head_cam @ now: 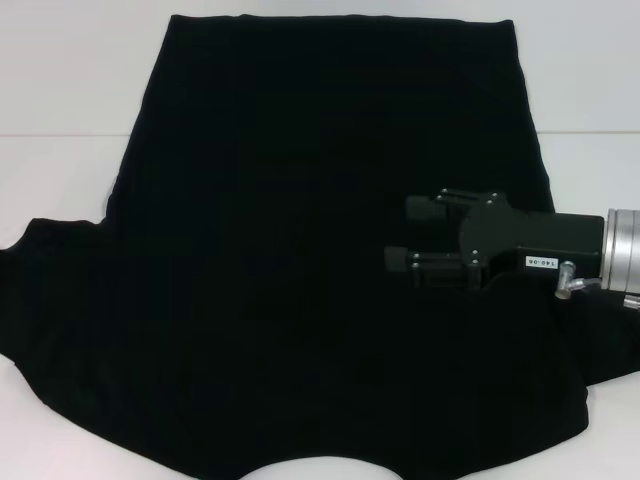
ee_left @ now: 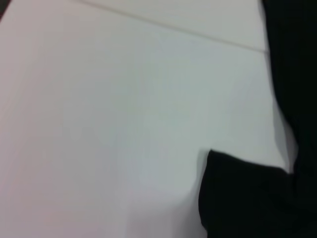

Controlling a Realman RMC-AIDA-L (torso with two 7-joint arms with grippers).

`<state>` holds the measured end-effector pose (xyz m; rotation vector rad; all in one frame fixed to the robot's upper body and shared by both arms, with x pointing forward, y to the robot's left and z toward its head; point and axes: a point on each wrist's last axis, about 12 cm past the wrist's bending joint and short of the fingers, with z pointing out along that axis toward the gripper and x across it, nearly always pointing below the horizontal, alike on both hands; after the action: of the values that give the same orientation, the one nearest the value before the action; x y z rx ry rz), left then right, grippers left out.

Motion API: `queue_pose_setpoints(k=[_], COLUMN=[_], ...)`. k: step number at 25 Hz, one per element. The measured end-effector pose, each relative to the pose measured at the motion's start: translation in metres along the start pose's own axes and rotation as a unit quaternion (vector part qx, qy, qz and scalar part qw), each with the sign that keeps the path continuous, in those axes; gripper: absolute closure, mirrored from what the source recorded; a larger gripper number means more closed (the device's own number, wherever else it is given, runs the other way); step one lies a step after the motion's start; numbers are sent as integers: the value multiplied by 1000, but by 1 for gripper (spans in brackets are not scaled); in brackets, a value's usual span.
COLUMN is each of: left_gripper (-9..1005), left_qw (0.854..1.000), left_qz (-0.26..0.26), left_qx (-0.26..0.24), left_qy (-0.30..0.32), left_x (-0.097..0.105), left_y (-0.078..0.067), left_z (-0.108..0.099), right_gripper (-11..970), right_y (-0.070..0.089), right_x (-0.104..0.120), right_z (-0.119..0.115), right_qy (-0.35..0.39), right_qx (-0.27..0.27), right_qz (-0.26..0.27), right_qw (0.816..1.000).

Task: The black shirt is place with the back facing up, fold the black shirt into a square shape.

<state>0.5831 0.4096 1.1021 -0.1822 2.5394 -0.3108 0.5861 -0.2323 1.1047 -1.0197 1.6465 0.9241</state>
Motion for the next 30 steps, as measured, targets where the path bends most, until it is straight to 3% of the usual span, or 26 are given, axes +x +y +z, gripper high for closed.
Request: queue_pose_setpoints(k=[12,20,23,30], left_gripper=[982,982,982,983], left_qw=[1000,998,994,983], left_qz=[25,27,47,115], left_qx=[0,51,98,142], left_qy=[-11,-2,9,24], left_x=[-12,-18,-24,-27], left_y=[-11,-31,-51,-101], left_z=[4,5,4,18], right_gripper=[112,112,112,112], right_y=[2,3,4,5], right_x=[2,4,6,8], right_z=[1,0,-1,-2], right_qy=[-4,-4,-3,-2], right_qx=[0,1,2,1], right_qz=[5,7,10,11], right_qw=[1000,1000,1000,1000])
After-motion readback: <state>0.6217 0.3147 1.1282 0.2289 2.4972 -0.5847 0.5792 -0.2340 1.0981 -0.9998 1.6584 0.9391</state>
